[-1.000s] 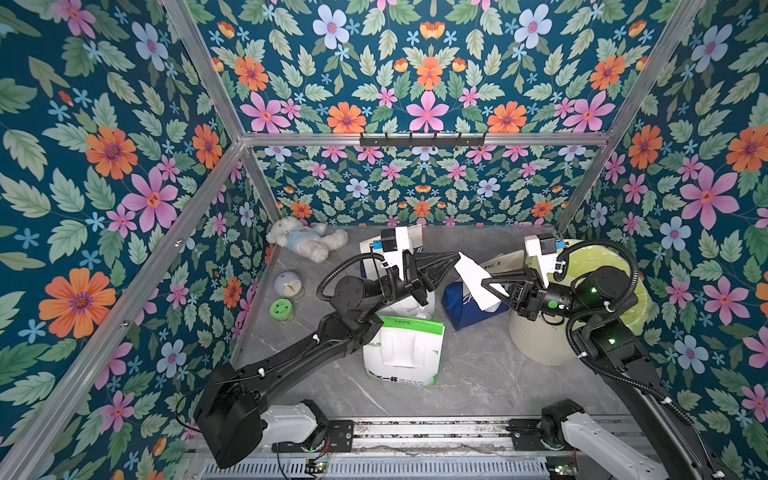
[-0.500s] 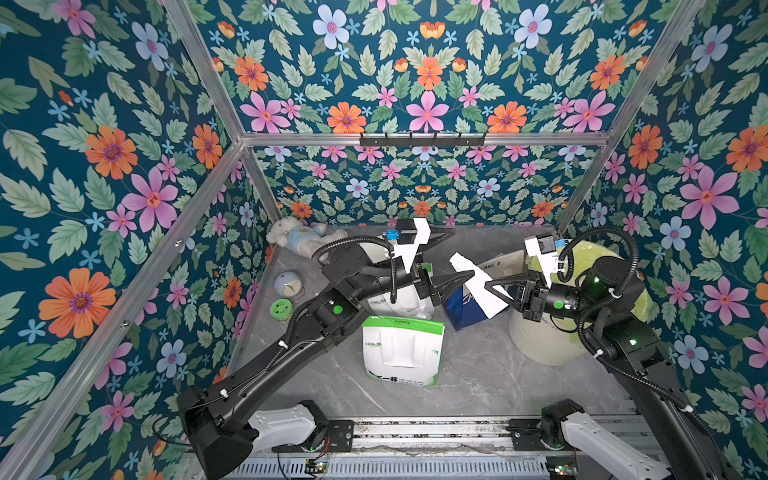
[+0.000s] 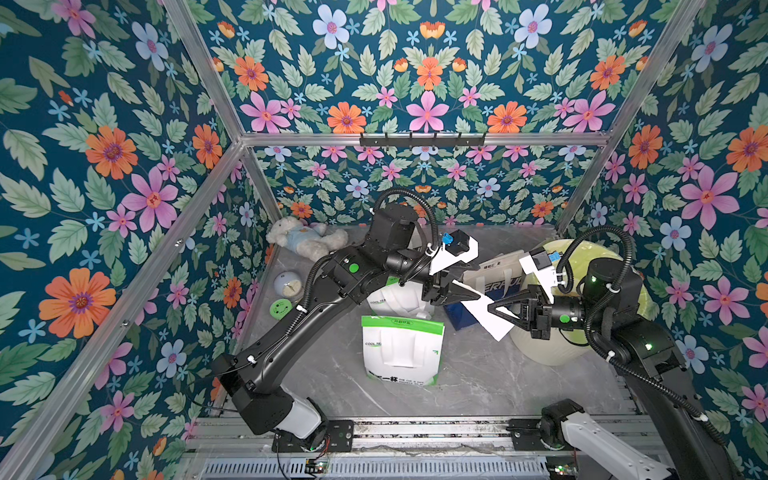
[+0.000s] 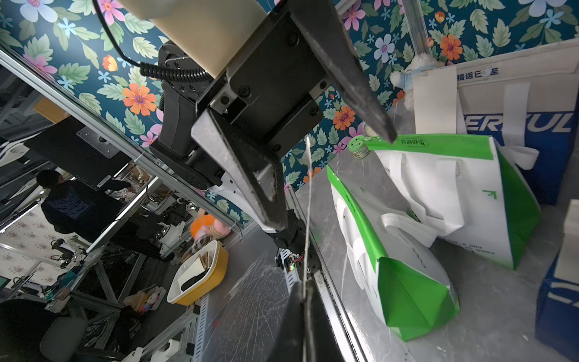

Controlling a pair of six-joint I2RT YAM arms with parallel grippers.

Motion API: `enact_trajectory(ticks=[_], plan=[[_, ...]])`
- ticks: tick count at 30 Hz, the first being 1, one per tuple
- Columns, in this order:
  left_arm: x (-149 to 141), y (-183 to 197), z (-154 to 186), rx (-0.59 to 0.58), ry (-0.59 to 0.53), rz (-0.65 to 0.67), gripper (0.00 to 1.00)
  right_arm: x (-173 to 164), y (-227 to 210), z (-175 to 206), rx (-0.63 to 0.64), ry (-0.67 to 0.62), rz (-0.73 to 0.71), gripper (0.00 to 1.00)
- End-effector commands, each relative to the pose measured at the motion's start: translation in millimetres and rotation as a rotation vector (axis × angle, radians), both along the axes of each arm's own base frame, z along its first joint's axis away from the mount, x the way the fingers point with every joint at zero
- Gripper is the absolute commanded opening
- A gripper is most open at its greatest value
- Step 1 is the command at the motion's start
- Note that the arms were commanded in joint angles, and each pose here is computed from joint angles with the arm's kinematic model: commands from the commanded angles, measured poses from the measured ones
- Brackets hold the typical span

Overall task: Shred takeout receipts and throw away
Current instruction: Shred the takeout receipt.

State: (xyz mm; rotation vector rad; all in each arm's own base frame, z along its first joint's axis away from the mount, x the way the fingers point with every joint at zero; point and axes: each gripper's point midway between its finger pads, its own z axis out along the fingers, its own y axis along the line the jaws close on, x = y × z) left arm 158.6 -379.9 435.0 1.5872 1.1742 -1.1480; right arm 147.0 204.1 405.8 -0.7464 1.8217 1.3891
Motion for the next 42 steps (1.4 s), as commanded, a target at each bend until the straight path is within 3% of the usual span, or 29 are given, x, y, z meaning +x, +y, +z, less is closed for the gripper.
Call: enact_trajectory(ticks=[1, 7, 9, 15, 18, 21, 27, 30, 32, 36, 42], plan=[[-16, 4, -2, 0.001, 0.027, -0.087, 0.54, -5, 0, -2, -0.012, -0.013, 0.020, 0.00], [-20, 4, -4, 0.001, 0.031, -0.095, 0.46, -3, 0, -1, -0.012, -0.023, 0.010, 0.00], [-22, 2, -4, 0.000, 0.027, -0.099, 0.36, -2, 0, -1, -0.010, -0.020, 0.010, 0.00], [-24, -4, -11, 0.014, 0.024, -0.095, 0.27, 0, 0, 1, -0.009, -0.020, 0.001, 0.00], [-24, -6, -13, 0.016, 0.022, -0.089, 0.17, 2, 0, 1, -0.011, -0.023, -0.007, 0.00], [-22, -7, -10, -0.002, 0.018, -0.071, 0.00, 2, -1, 1, -0.014, -0.026, -0.015, 0.00], [-21, -4, -6, -0.052, 0.005, -0.034, 0.00, 8, -5, 0, -0.022, -0.048, -0.068, 0.00], [-19, -5, -7, -0.052, 0.013, -0.029, 0.00, 11, -8, 3, -0.016, -0.085, -0.104, 0.27], [-19, -5, -6, -0.058, 0.019, -0.028, 0.00, 11, -7, 8, 0.003, -0.102, -0.107, 0.36], [-18, -7, -5, -0.075, 0.023, -0.024, 0.00, 12, -5, 16, 0.035, -0.118, -0.094, 0.37], [-20, -6, -2, -0.099, 0.026, -0.029, 0.00, 17, -2, 19, 0.056, -0.111, -0.085, 0.30]])
